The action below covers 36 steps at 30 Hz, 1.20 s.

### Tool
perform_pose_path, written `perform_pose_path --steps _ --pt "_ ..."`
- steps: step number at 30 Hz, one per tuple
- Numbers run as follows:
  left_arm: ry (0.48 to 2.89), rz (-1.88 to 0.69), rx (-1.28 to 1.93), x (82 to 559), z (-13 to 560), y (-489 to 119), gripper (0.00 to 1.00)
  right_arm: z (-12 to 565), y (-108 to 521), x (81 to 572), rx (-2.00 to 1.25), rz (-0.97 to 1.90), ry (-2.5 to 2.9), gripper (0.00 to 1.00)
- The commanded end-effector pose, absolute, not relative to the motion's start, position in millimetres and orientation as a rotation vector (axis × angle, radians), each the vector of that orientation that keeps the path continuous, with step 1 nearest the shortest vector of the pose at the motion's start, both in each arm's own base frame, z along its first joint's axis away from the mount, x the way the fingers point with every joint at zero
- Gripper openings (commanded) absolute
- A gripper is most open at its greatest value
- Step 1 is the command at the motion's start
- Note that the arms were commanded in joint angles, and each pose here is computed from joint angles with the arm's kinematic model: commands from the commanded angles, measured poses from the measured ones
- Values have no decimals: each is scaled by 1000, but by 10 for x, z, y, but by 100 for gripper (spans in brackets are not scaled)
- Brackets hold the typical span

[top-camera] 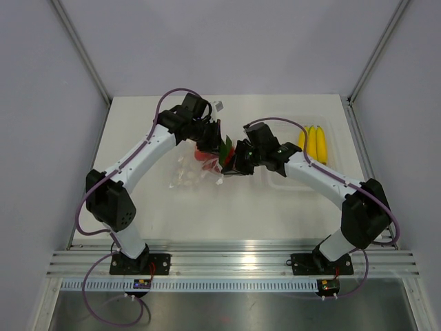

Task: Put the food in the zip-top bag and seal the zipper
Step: Place the fake fruit in the zipper food storage bag.

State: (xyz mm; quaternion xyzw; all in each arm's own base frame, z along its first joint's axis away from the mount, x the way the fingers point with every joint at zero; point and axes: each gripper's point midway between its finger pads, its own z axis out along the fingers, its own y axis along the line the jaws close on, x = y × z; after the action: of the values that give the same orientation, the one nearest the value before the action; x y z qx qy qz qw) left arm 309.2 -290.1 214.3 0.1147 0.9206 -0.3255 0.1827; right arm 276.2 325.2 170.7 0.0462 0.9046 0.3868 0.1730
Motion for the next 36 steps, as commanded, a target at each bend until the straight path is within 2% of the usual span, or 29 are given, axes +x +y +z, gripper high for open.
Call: perform_pose_path --steps 1,11,36 --pt "2499 -1013 392 3015 2430 -2948 0 1976 3262 2898 90 1111 2481 0" --pt "2525 -985 418 2976 2280 -2871 0 2158 3061 2951 120 1098 2423 0" --pt "2513 -1009 516 2870 2212 -2851 0 1956 3226 3122 85 1113 2486 0"
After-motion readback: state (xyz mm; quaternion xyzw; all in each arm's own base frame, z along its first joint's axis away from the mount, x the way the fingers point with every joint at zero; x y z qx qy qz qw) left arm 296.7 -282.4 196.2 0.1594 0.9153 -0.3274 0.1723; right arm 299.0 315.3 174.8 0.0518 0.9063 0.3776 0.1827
